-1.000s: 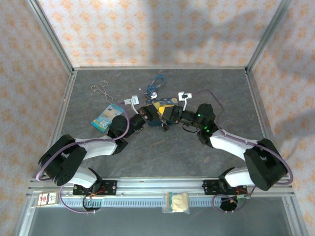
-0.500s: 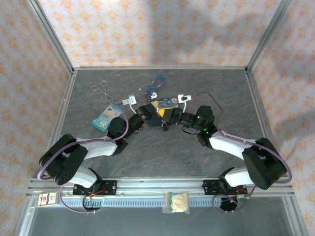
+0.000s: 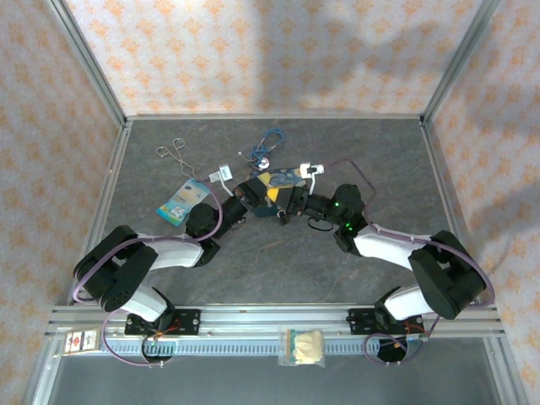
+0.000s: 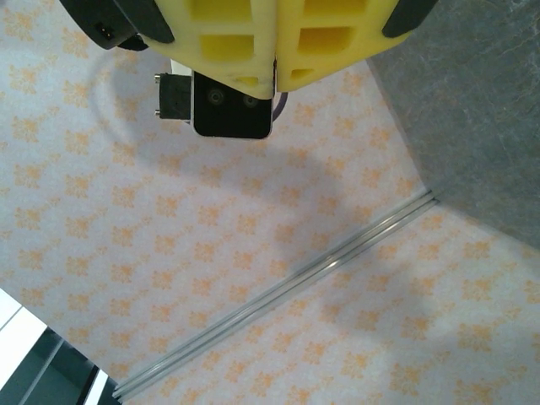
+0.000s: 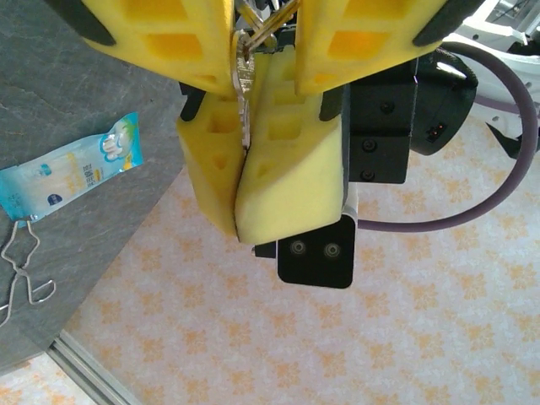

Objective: Unlock the padlock with the key

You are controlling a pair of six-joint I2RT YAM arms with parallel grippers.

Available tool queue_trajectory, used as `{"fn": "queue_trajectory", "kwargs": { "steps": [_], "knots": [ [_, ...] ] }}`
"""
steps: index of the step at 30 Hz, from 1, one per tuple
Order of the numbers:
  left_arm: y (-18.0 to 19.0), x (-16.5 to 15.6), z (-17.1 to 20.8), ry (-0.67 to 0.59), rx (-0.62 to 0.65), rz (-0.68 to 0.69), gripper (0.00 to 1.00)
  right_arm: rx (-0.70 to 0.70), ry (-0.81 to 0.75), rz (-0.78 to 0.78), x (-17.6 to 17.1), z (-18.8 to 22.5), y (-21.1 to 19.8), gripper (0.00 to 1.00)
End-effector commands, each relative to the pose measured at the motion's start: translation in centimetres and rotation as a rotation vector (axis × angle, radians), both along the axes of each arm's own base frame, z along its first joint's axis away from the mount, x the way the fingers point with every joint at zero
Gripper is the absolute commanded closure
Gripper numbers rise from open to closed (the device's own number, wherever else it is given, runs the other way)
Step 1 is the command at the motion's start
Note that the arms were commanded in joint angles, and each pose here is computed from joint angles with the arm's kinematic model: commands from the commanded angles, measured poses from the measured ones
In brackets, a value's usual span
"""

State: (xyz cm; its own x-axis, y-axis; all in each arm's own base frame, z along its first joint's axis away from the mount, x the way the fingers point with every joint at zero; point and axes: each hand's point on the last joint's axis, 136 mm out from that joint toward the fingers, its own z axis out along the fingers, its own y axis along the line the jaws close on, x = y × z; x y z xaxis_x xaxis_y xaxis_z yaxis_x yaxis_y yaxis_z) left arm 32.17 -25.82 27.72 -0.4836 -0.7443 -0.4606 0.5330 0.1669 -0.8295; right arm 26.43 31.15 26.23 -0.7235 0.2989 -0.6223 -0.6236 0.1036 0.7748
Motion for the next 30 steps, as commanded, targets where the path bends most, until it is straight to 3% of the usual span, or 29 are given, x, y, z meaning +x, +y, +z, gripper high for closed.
{"fn": "queue_trajectory", "kwargs": {
  "steps": [1,5,10,15,16,17,19,20,21,24,30],
  "knots": [
    [0.9,-0.5,1.2,-0.035,-0.052,0.031,1.00,0.058,-0.039,-0.007,-0.3,1.4,-0.2,0.80],
    [1.4,-0.6,1.0,-0.027,-0.057,0.056,1.00,0.068,-0.026,-0.028,-0.1,1.2,-0.4,0.84],
    [1.5,-0.8,1.1,-0.025,-0.067,0.057,1.00,0.072,-0.030,-0.048,0.3,1.3,-0.5,1.00],
    [1.6,-1.0,1.1,-0.024,-0.075,0.053,1.00,0.042,-0.049,-0.063,0.5,1.2,-0.5,1.00],
    [1.6,-1.0,1.1,-0.024,-0.072,0.054,0.87,0.030,-0.050,-0.063,0.6,1.1,-0.5,1.00],
    [1.6,-1.0,0.9,-0.019,-0.065,0.056,0.64,0.016,-0.052,-0.063,0.5,1.0,-0.4,1.00],
    [2.0,-1.0,0.6,-0.008,-0.047,0.076,0.27,-0.014,-0.050,-0.068,0.7,0.6,-0.6,1.00],
    [2.3,-0.9,0.2,-0.001,-0.027,0.094,0.16,-0.033,-0.050,-0.073,0.7,0.4,-0.8,1.00],
    [2.6,-0.8,0.1,0.002,-0.008,0.112,0.13,-0.056,-0.046,-0.080,0.8,0.0,-1.0,1.00],
    [2.8,0.0,-2.3,0.076,0.138,0.148,0.14,-0.174,-0.013,-0.129,1.5,-2.2,-2.1,1.00],
    [1.5,-0.5,-9.0,0.237,0.456,0.092,0.30,-0.494,0.088,-0.376,3.8,-7.4,-7.3,1.00]
  ]
}}
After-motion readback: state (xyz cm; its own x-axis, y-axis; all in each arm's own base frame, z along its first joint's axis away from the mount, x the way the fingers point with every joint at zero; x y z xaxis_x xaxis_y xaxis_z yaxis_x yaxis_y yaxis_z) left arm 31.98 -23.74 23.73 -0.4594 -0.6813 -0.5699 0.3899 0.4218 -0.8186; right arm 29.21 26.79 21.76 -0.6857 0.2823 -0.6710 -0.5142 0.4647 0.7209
